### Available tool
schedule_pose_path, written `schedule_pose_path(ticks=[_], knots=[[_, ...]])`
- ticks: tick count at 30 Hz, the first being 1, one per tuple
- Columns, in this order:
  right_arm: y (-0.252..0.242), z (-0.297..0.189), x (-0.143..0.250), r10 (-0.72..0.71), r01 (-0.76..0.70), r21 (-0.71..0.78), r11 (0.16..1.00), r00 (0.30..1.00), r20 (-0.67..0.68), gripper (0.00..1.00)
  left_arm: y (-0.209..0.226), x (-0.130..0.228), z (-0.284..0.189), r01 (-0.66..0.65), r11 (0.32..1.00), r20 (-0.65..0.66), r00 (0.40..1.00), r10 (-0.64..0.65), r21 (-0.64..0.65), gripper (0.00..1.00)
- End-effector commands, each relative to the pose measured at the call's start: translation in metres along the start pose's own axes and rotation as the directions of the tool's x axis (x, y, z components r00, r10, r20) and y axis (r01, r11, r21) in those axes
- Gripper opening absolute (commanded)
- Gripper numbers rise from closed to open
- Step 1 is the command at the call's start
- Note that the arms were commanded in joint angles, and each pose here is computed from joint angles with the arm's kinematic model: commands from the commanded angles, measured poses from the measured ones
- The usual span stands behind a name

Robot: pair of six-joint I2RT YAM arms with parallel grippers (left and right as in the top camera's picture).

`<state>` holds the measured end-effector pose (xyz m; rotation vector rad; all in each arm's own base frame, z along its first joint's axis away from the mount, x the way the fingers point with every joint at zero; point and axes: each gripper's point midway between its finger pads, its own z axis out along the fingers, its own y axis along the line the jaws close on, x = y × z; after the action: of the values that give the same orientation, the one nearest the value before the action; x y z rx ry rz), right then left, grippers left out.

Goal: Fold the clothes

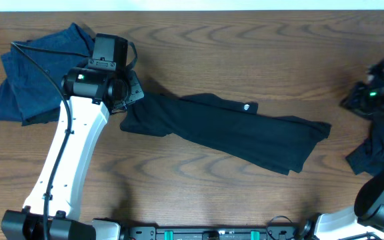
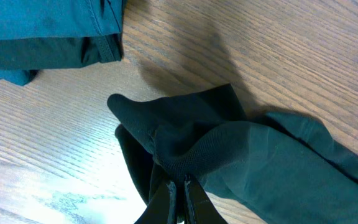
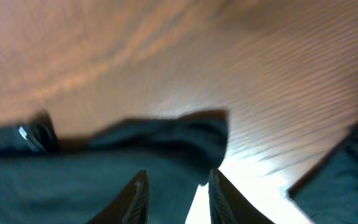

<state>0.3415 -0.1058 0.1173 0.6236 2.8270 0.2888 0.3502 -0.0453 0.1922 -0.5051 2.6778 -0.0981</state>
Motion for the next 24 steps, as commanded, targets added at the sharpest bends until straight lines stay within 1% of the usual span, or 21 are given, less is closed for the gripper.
schedule_pose_path(ticks=[1,3,6,8,10,12,15,18,19,21,22,24], knots=[[0.002,0.031,0.028,-0.067,0.073,0.048,0.996,0.991,-0.112,0.31,0.006,-0.003,-0.003,-0.010,1.000,0.023,1.000,0.010,-0.017,0.06],[0.007,0.044,0.039,-0.074,0.082,0.046,0.996,0.987,-0.144,0.34,0.003,-0.009,-0.003,-0.008,1.000,0.045,0.999,0.009,-0.005,0.06],[0.015,0.063,0.052,-0.106,0.113,0.039,0.993,0.982,-0.156,0.44,-0.004,-0.020,-0.004,-0.005,1.000,0.090,0.996,0.003,0.020,0.07],[0.020,0.074,0.058,-0.125,0.131,0.031,0.991,0.980,-0.156,0.48,-0.008,-0.028,-0.005,-0.003,0.999,0.122,0.993,-0.002,0.039,0.06],[0.025,0.085,0.066,-0.148,0.154,0.026,0.988,0.976,-0.159,0.50,-0.013,-0.036,-0.006,-0.002,0.998,0.156,0.988,-0.007,0.058,0.06],[0.029,0.094,0.075,-0.165,0.171,0.022,0.985,0.972,-0.167,0.50,-0.017,-0.044,-0.007,-0.001,0.997,0.185,0.983,-0.013,0.074,0.06],[0.031,0.105,0.086,-0.180,0.187,0.019,0.982,0.968,-0.174,0.43,-0.022,-0.052,-0.003,-0.001,0.996,0.210,0.978,-0.018,0.089,0.06],[0.031,0.112,0.092,-0.176,0.182,0.021,0.983,0.969,-0.171,0.40,-0.024,-0.054,0.008,-0.001,0.997,0.199,0.980,-0.015,0.083,0.06],[0.031,0.113,0.093,-0.171,0.177,0.023,0.984,0.971,-0.169,0.35,-0.024,-0.053,0.012,-0.001,0.997,0.190,0.982,-0.014,0.078,0.06],[0.025,0.116,0.091,-0.142,0.152,0.058,0.987,0.977,-0.157,0.10,-0.023,-0.051,0.022,-0.001,0.998,0.168,0.986,-0.010,0.065,0.06],[0.021,0.116,0.088,-0.118,0.131,0.086,0.988,0.983,-0.142,0.03,-0.023,-0.049,0.027,-0.002,0.998,0.157,0.988,-0.007,0.059,0.06],[0.017,0.116,0.078,-0.077,0.090,0.126,0.988,0.992,-0.098,0.01,-0.023,-0.048,0.035,-0.002,0.999,0.140,0.990,-0.005,0.049,0.06]])
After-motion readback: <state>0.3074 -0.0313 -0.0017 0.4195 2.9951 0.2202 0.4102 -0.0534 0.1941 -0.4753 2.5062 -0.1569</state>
